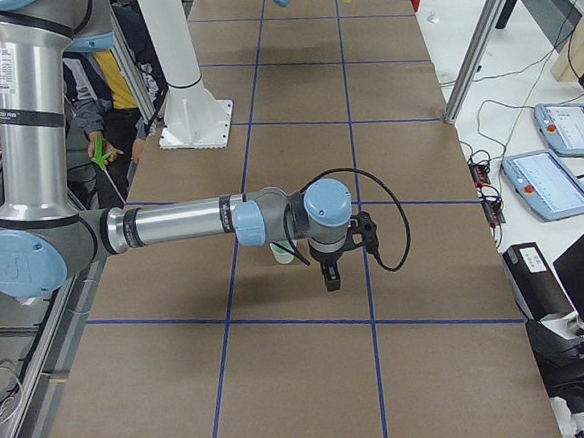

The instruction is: Transfer and stack yellow cup on green cup

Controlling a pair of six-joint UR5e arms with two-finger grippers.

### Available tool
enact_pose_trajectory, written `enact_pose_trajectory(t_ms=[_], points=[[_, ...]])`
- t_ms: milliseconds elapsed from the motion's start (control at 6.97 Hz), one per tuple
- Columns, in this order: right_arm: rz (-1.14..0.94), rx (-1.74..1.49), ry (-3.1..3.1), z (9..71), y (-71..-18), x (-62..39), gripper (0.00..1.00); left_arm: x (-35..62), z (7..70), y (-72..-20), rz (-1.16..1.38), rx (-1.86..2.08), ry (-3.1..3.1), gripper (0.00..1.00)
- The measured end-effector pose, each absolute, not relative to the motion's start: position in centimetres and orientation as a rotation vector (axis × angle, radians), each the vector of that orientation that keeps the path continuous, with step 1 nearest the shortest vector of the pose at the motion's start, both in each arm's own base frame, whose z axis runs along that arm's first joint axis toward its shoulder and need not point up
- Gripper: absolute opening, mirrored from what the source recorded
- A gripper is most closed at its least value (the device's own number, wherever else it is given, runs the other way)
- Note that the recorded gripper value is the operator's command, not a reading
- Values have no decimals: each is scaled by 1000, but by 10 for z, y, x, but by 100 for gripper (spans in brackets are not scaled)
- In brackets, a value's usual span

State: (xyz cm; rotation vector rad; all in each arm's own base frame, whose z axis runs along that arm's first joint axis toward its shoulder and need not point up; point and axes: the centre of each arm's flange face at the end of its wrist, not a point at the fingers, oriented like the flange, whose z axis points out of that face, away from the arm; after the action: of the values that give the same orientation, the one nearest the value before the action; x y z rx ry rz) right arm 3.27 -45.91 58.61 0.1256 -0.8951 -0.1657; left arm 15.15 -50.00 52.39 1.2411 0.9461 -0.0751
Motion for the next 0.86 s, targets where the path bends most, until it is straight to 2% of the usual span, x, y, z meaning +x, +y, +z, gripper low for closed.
enact_pose_trajectory(t_ms=[143,430,861], points=[[-170,133,-920,581,-462,31,100,156,511,-495,28,1251,990,9],[-184,155,-939,568,-470,29,100,170,475,-490,216,1280,1088,17],[-220,216,-937,539,-490,28,99,200,416,-483,600,1271,1269,17]])
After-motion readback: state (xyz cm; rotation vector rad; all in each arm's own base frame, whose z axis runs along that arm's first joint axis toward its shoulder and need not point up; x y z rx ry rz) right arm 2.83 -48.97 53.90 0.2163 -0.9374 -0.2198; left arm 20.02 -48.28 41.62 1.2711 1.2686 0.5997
